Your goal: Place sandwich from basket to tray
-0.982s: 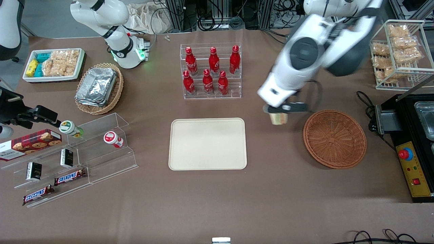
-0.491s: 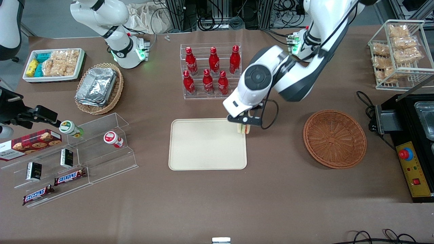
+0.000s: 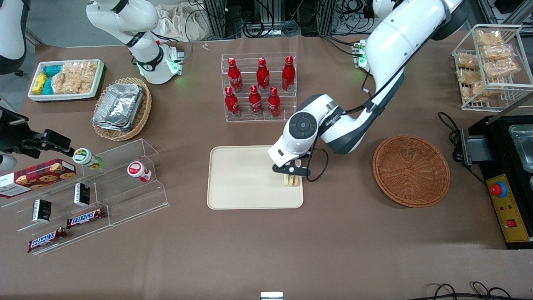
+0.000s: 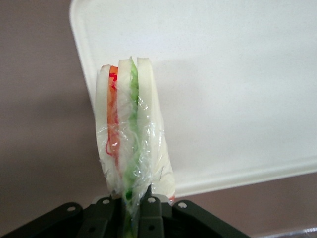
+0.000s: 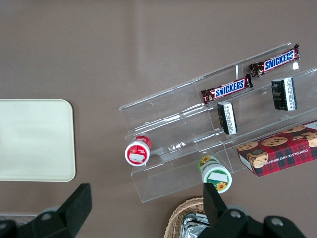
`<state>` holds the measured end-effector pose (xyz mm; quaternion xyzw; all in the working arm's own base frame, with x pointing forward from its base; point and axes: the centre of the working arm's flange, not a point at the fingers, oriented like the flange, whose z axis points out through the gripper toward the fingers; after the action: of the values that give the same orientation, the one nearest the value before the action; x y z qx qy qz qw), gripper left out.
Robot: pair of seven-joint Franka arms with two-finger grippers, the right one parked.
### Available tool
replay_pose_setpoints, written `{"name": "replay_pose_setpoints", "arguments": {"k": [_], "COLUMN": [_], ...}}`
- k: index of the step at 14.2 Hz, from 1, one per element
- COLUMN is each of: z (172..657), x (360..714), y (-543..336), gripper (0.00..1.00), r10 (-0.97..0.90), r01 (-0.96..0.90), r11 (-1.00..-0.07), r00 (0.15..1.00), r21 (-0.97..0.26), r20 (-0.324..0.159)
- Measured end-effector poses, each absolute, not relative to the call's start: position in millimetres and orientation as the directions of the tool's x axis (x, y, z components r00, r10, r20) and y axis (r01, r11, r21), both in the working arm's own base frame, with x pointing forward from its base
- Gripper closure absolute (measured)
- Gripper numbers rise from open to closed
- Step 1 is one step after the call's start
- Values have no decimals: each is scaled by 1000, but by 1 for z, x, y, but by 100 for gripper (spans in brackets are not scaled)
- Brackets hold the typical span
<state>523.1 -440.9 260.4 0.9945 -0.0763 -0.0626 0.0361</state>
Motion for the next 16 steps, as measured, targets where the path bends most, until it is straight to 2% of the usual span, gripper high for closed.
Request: {"name": "replay_pose_setpoints", "arguments": {"k": [3, 6, 9, 12, 14, 16], "z": [232, 236, 249, 326, 397, 451], "x": [524, 525, 530, 543, 549, 552], "y": [-443, -446, -441, -428, -399, -353], "gripper": [84, 60, 30, 2, 0, 0], "r10": [-193, -210, -199, -131, -74, -67], "r01": [-187, -207, -198, -131, -75, -72], "r11": [-980, -977, -980, -991, -997, -995], "r00": [977, 975, 976, 988, 995, 995], "r21": [67, 54, 17, 0, -18, -71], "r20": [-95, -71, -85, -83, -62, -73]}}
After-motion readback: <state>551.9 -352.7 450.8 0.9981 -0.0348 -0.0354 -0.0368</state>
